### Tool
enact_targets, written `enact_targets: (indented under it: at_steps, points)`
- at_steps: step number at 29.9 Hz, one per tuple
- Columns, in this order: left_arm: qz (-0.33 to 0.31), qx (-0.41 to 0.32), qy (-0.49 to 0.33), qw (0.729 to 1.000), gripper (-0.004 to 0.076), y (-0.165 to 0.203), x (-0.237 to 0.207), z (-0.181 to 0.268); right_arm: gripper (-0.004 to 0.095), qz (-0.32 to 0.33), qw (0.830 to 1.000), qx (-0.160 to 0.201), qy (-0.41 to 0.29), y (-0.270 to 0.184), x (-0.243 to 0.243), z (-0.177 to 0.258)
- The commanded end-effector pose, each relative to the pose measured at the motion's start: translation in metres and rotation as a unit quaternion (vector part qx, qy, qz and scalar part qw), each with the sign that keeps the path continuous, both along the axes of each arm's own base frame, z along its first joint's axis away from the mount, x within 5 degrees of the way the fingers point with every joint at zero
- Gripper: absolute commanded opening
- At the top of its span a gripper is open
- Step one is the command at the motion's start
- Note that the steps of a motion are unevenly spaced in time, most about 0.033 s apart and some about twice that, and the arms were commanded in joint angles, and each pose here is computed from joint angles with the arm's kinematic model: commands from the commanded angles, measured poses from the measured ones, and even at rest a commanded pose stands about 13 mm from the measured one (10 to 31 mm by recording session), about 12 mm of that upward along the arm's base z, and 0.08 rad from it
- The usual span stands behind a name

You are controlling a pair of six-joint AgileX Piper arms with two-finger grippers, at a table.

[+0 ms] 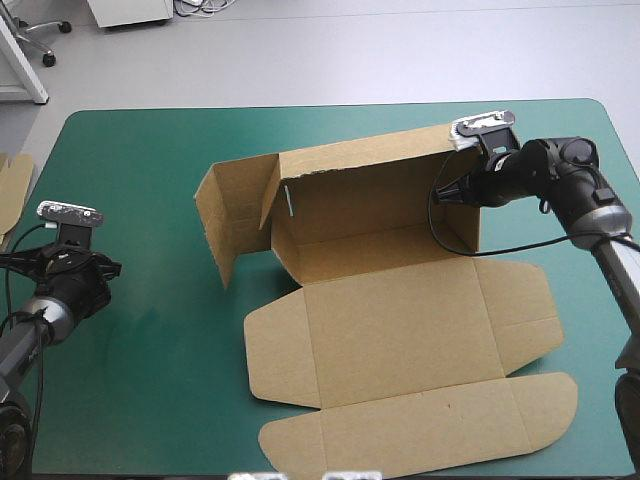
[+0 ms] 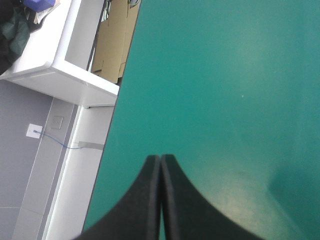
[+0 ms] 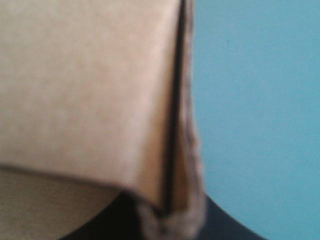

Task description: Fold the box

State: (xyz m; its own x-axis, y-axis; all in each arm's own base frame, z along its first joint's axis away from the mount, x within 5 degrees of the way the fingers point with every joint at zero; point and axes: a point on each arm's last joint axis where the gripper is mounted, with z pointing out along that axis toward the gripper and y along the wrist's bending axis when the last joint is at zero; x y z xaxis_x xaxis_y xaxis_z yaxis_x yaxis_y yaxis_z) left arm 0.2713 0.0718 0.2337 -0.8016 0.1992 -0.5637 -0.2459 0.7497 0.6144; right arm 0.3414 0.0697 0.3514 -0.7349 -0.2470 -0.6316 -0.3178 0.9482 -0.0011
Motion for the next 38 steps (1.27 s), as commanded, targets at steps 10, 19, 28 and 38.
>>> enact_targets:
  at_steps: [10,19,28,38]
  points:
    - [-0.077,-0.01,-0.049,0.996,0.0008,-0.06,0.043,0.027,-0.0032,-0.02,0.998,-0.048,-0.023,-0.012,-0.011,0.053]
    - [-0.089,-0.041,-0.154,0.983,0.0008,-0.083,0.071,0.079,-0.0032,-0.028,0.999,-0.045,-0.006,-0.014,-0.012,0.052]
    - [-0.092,-0.016,-0.159,0.983,0.0008,-0.082,0.074,0.095,-0.0032,-0.043,0.998,0.015,0.042,-0.037,-0.002,0.044]
    - [-0.087,-0.013,-0.158,0.983,0.0008,-0.081,0.073,0.096,-0.0032,-0.029,0.995,0.059,0.078,-0.034,0.027,0.041]
